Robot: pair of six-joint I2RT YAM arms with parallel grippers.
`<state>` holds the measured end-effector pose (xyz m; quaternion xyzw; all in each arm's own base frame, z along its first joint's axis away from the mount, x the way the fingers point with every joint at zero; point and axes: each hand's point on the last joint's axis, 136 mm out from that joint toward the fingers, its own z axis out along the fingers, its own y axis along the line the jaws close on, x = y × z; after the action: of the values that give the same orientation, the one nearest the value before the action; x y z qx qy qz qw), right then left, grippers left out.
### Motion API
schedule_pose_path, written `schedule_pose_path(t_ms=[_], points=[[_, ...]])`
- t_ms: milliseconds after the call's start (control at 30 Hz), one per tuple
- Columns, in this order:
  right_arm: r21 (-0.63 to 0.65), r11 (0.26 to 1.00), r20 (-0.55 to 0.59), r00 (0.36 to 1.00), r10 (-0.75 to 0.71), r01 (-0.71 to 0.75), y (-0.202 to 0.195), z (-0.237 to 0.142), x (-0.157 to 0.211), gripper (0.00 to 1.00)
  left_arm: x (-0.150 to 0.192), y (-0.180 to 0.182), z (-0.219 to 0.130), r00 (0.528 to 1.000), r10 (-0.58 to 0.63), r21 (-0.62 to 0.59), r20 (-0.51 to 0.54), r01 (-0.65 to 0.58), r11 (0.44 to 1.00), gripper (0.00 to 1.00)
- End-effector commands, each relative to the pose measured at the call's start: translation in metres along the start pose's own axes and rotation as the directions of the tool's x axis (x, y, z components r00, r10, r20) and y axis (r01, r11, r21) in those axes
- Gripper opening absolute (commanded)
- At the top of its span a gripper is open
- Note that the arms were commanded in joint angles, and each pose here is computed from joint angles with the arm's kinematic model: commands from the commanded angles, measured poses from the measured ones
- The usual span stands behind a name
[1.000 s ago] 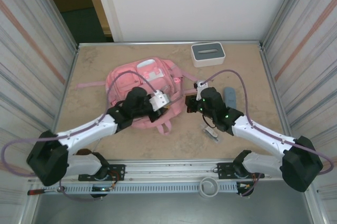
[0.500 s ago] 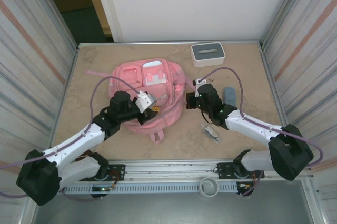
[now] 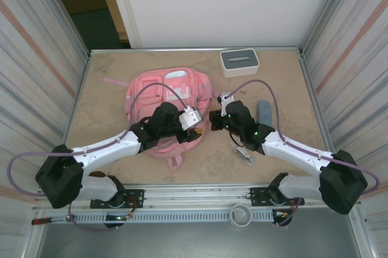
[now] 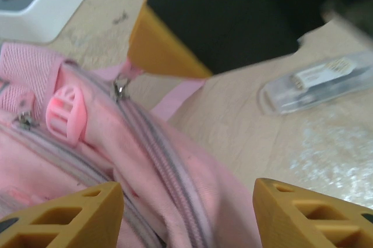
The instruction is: Pack books, pencil case, and school supplies into a backpack
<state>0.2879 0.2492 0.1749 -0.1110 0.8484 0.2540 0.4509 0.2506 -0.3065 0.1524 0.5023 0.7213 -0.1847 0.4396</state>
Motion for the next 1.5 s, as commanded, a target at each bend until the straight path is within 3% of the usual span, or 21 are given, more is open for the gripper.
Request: schedule_pose_path(t_ms=[0, 67, 133, 267, 333, 467, 567, 767, 933, 1033, 1167, 1333, 1467], points=[[-0.057, 0.998, 0.135, 0.99, 0.036, -0.028, 0.018, -0.018, -0.044, 0.0, 0.002, 0.02, 0.002, 0.999, 0.023, -0.108, -0.028, -0.026, 0.994, 0.6], [-0.051, 0.998, 0.132, 0.991, 0.036, -0.03, 0.015, -0.018, -0.041, 0.0, 0.005, 0.023, 0.001, 0.999, 0.022, -0.129, -0.027, -0.025, 0.991, 0.58], [-0.044, 0.999, 0.127, 0.991, 0.035, -0.03, 0.013, -0.017, -0.038, 0.0, 0.009, 0.025, 0.0, 0.999, 0.015, -0.132, -0.029, -0.019, 0.991, 0.5], [0.003, 0.999, 0.114, 0.993, 0.035, -0.036, -0.003, -0.012, -0.033, 0.0, 0.012, 0.024, -0.006, 1.0, 0.007, -0.108, -0.014, -0.008, 0.994, 0.09], [0.06, 0.997, 0.099, 0.994, 0.044, -0.05, -0.02, -0.007, -0.03, 0.0, 0.008, 0.023, -0.015, 1.0, 0.002, -0.089, 0.022, 0.0, 0.996, 0.0], [0.19, 0.976, 0.06, 0.994, 0.095, -0.105, -0.066, 0.007, -0.025, 0.0, -0.012, 0.019, -0.044, 0.981, -0.047, -0.007, 0.19, 0.049, 0.999, 0.0], [0.209, 0.967, 0.043, 0.989, 0.139, -0.145, -0.084, 0.02, -0.025, 0.0, -0.024, 0.02, -0.066, 0.95, -0.087, 0.041, 0.301, 0.079, 0.996, 0.0], [0.125, 0.983, -0.019, 0.991, 0.135, -0.132, -0.071, 0.04, -0.026, 0.01, -0.023, 0.022, -0.074, 0.95, -0.088, 0.034, 0.301, 0.081, 0.996, 0.0], [0.039, 0.993, -0.037, 0.993, 0.11, -0.109, -0.055, 0.023, -0.031, 0.41, -0.019, 0.022, -0.067, 0.955, -0.094, 0.046, 0.283, 0.085, 0.995, 0.0], [0.014, 0.977, -0.02, 0.977, 0.211, -0.211, -0.062, 0.013, -0.036, 0.62, -0.019, 0.02, -0.062, 0.952, -0.104, 0.073, 0.288, 0.087, 0.994, 0.0], [-0.01, 0.922, -0.089, 0.918, 0.386, -0.388, -0.072, 0.029, -0.035, 0.78, -0.017, 0.017, -0.055, 0.952, -0.122, 0.106, 0.282, 0.095, 0.99, 0.0], [0.048, 0.88, -0.177, 0.863, 0.474, -0.473, -0.081, 0.073, -0.024, 0.8, -0.014, 0.014, -0.051, 0.955, -0.139, 0.126, 0.263, 0.109, 0.986, 0.0], [-0.029, 0.844, -0.247, 0.822, 0.513, -0.536, -0.069, 0.104, -0.018, 0.68, -0.008, 0.015, -0.05, 0.956, -0.149, 0.116, 0.252, 0.122, 0.986, 0.0]])
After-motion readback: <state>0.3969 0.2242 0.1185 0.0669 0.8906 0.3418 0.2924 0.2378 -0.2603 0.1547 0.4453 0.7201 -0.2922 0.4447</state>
